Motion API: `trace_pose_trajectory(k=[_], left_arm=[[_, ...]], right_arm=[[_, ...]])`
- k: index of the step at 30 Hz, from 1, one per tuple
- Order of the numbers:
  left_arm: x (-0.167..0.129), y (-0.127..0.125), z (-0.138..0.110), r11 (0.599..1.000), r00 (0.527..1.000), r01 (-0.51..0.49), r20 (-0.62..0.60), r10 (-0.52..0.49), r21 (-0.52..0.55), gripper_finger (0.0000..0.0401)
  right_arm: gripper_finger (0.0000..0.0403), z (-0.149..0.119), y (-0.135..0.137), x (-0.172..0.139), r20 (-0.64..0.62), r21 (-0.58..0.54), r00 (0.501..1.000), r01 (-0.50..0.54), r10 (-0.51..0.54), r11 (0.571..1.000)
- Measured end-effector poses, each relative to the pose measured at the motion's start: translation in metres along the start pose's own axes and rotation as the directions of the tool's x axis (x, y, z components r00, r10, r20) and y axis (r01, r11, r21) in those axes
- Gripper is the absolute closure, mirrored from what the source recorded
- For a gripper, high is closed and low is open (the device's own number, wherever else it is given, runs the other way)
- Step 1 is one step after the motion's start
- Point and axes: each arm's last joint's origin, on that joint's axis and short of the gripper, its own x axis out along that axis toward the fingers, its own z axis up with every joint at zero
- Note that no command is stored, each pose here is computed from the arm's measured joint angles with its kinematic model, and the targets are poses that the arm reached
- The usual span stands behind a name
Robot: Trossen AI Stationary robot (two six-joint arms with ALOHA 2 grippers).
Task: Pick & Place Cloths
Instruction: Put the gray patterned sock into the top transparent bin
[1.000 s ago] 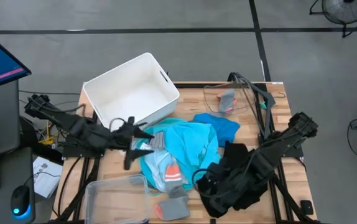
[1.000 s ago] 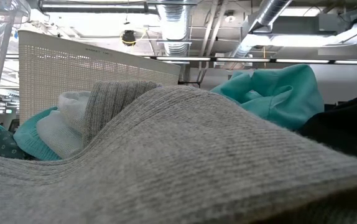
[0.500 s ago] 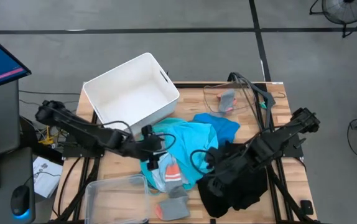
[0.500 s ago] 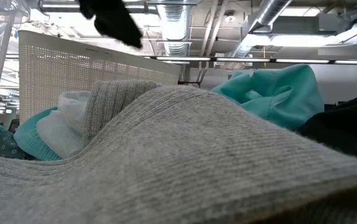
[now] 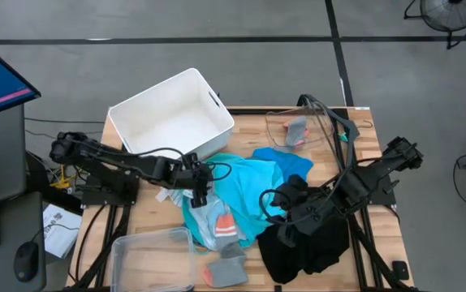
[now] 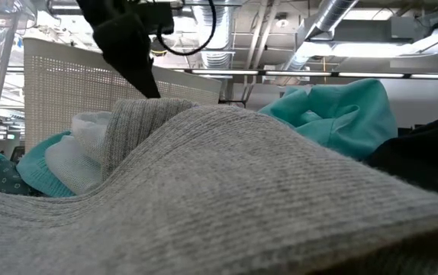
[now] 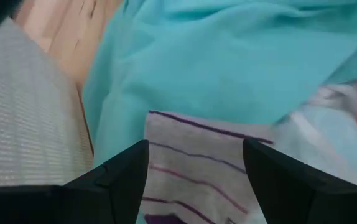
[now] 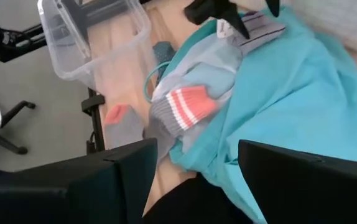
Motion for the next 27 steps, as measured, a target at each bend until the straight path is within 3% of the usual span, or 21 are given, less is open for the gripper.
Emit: trace_pose_trajectory(k=[10,15,22,27], left_arm=[[0.004,0.003,-0.003,0.995,1.0,0.007,-0.017,-0.006,0.098,0.0172],[0.006,0.007,-0.004,0.998,0.997,0.055,-0.056,-0.053,0.044,0.0241],[0.013,0.005,-0.002,0.999,0.998,0.039,-0.04,-0.039,-0.002,0.0385],[-0.003,-0.001,0.009,0.99,0.995,0.086,0.05,-0.081,-0.111,0.0399]], right_arm=[[0.0184,0.005,-0.005,0.001,-0.013,0.043,1.0,-0.012,0.013,0.999],[0.0184,0.006,-0.005,0.006,-0.009,0.051,1.0,-0.005,0.006,0.999],[0.0184,-0.001,0.003,0.001,-0.018,0.064,0.999,-0.03,0.031,0.998],[0.0184,-0.009,0.011,-0.003,-0.028,-0.002,0.998,-0.059,0.059,0.998]])
